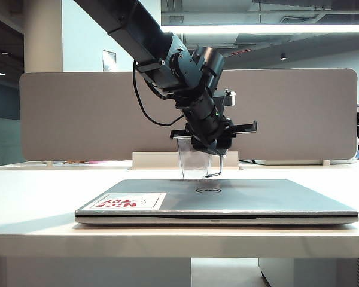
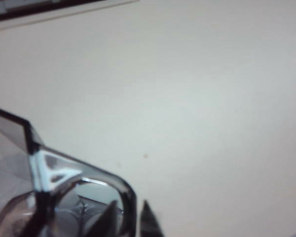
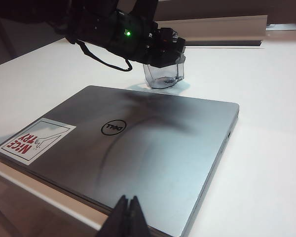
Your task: Pick up the water cup and place it on the side of the laptop away from you.
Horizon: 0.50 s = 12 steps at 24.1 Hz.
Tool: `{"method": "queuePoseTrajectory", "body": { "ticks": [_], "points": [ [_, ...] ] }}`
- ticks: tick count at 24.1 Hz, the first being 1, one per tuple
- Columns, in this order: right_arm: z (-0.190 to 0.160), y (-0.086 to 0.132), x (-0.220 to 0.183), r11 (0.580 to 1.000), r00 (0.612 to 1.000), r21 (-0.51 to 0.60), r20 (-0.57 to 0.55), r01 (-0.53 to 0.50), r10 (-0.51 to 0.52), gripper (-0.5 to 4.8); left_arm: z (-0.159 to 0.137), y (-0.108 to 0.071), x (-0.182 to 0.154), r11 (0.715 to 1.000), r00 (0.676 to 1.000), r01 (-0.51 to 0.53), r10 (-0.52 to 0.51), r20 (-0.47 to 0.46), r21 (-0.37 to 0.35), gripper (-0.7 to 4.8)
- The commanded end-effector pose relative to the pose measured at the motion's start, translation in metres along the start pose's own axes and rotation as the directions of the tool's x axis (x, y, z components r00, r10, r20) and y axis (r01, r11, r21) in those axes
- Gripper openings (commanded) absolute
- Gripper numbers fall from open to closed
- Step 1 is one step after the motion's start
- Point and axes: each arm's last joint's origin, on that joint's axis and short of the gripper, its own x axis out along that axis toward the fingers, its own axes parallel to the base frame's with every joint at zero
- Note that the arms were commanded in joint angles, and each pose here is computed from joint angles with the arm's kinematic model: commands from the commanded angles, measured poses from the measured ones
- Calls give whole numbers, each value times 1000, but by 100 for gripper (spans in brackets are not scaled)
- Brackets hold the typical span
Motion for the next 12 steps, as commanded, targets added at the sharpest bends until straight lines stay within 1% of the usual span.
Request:
{"method": "queuePoseTrajectory", "body": {
  "ticks": [1,6,8,9,10,12],
  "points": [
    [-1,0,0,1000,1000,-4,4,-2,2,-1,-2,-2,1,1000,1000,12,-12,-13,1,61],
    [-1,0,0,1000,1000,-4,4,-2,2,-1,-2,-2,0,1000,1000,12,-12,-20,2,62],
    [-1,0,0,1000,1000,-5,4,-2,2,-1,-3,-2,0,1000,999,9,-9,-38,5,69],
    [-1,0,0,1000,1000,-5,4,-2,2,-1,-4,-1,-2,1000,998,4,-4,-66,9,104],
    [-1,0,0,1000,1000,-4,4,-2,2,-1,-5,-1,-3,1000,997,2,-1,-83,12,125],
    [-1,0,0,1000,1000,-5,4,-2,2,-1,-7,0,-5,1000,993,-2,4,-116,17,136]
  ]
}}
